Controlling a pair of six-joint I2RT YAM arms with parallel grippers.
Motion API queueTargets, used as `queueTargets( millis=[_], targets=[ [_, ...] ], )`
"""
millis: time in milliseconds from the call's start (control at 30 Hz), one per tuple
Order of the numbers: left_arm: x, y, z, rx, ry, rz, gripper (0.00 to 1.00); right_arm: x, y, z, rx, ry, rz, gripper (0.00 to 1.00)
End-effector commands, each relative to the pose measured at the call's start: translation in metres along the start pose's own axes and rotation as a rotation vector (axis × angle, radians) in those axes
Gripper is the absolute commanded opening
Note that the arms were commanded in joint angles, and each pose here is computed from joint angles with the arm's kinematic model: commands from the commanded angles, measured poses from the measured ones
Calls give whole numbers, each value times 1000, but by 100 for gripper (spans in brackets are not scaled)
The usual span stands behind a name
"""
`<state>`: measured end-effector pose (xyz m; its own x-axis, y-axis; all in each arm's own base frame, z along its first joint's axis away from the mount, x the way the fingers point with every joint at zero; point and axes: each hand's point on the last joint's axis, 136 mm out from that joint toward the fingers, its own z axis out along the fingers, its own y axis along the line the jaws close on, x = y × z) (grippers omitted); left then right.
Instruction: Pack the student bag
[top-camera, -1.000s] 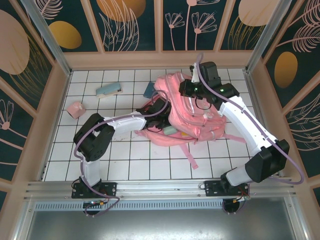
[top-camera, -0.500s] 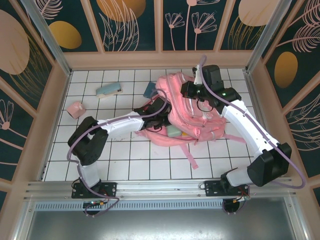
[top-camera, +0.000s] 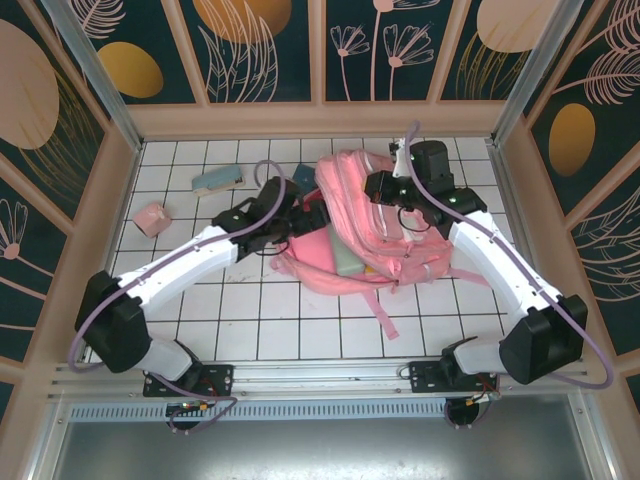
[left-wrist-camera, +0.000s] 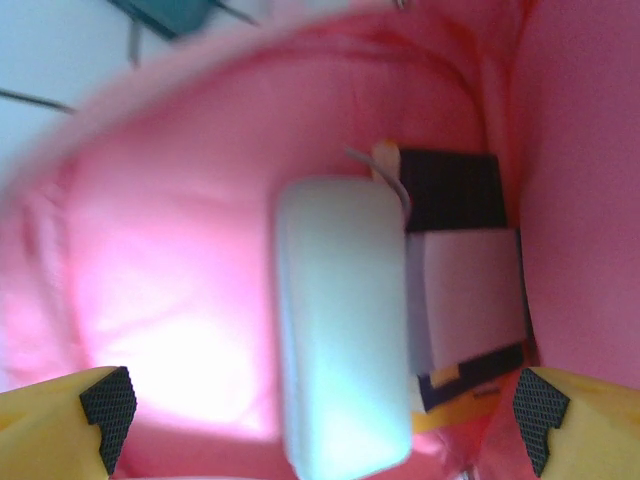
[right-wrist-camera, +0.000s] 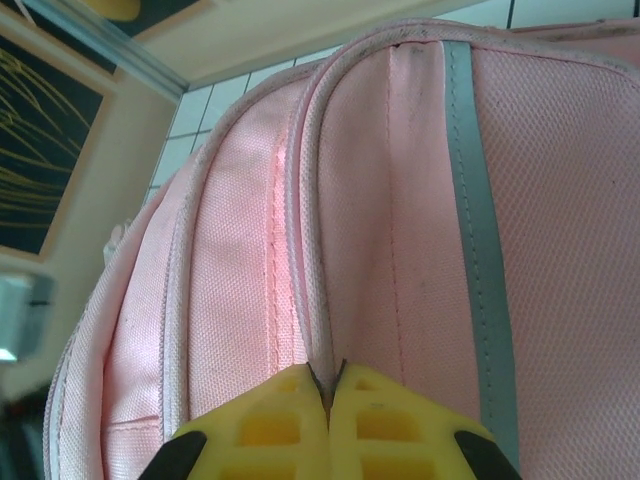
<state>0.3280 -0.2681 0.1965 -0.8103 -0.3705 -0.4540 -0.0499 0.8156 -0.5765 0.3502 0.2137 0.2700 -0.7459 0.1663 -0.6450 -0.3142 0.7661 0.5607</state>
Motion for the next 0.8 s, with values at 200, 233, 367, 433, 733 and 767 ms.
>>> queueTargets(
  millis=[200, 233, 367, 433, 733, 767],
  targets=[
    [-56, 43, -32, -155, -113, 48, 98, 66, -56, 28, 128, 172, -23, 0],
    [-61, 48, -31, -163, -115, 46, 98, 72, -60, 30, 136, 183, -21, 0],
    [-78, 61, -24, -178, -127, 40, 99, 87, -63, 35, 118, 206, -7, 0],
    [-88, 67, -19, -178, -128, 44, 99, 89, -60, 37, 104, 208, -7, 0],
    [-154, 104, -2, -245, -196, 41, 98, 87, -42, 49, 63, 212, 10, 74],
    [-164, 111, 0, -260, -211, 40, 98, 85, -38, 49, 57, 206, 13, 81]
  ],
)
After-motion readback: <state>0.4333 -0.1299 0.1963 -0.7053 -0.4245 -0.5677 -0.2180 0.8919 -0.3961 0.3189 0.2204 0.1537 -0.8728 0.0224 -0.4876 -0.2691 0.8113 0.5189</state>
